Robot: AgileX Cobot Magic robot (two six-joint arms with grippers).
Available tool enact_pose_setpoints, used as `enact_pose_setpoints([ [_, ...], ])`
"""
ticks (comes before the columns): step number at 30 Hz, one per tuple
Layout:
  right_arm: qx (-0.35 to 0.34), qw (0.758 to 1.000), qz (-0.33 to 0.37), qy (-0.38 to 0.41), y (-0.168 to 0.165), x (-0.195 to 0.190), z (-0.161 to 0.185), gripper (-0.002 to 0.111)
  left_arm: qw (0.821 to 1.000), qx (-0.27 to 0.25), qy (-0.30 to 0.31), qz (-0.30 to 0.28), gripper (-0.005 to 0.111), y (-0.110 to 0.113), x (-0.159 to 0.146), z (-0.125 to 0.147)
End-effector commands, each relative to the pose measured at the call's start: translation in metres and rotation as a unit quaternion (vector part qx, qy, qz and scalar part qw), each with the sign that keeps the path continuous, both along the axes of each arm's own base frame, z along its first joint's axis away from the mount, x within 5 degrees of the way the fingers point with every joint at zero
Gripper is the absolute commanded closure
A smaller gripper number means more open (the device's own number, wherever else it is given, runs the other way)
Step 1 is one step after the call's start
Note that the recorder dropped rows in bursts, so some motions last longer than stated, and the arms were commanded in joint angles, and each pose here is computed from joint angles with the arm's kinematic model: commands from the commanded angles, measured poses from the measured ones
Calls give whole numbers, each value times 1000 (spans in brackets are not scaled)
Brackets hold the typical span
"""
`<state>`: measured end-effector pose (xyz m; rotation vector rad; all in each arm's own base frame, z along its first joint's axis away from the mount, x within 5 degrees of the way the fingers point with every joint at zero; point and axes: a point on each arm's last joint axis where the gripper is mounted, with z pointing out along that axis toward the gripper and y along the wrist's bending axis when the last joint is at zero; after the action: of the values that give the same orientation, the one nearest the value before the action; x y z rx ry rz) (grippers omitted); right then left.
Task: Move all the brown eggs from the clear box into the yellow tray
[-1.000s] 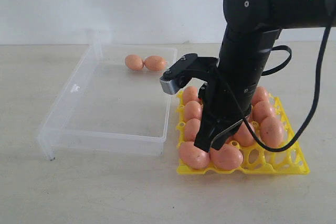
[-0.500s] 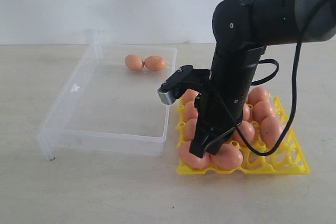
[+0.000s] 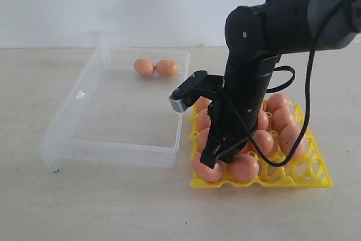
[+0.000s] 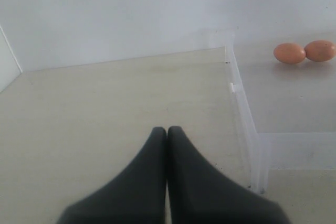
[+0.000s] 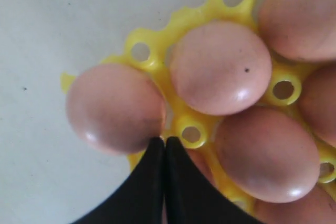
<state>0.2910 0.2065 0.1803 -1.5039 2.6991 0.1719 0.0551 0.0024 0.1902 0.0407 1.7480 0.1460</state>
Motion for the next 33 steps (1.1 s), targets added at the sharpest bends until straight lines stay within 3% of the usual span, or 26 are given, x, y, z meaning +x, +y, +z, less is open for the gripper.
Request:
enact_pose_setpoints([
  [1, -1, 1000, -11, -7, -2, 0, 6, 109, 1000, -8, -4, 1, 111, 0, 0, 0],
  [5, 25, 997, -5, -77, -4, 3, 33, 109, 1000, -8, -4, 1, 111, 0, 0, 0],
  [8, 119, 969, -18, -214, 6, 17, 63, 109, 1000, -8, -4, 1, 111, 0, 0, 0],
  [10, 144, 959, -15, -242, 11, 24, 63, 109, 1000, -8, -4, 1, 111, 0, 0, 0],
  [16, 136, 963, 1, -233, 35, 58, 29, 109, 1000, -8, -4, 1, 111, 0, 0, 0],
  [20, 125, 977, 39, -170, 56, 80, 23, 109, 1000, -8, -5, 1, 111, 0, 0, 0],
  [25, 162, 955, 127, -213, 76, 98, 22, 109, 1000, -8, -5, 1, 111, 0, 0, 0],
  [29, 179, 938, 94, -280, 81, 114, 13, 109, 1000, -8, -4, 1, 111, 0, 0, 0],
  [33, 184, 944, 79, -264, 84, 114, 5, 100, 1000, -8, -4, 1, 111, 0, 0, 0],
])
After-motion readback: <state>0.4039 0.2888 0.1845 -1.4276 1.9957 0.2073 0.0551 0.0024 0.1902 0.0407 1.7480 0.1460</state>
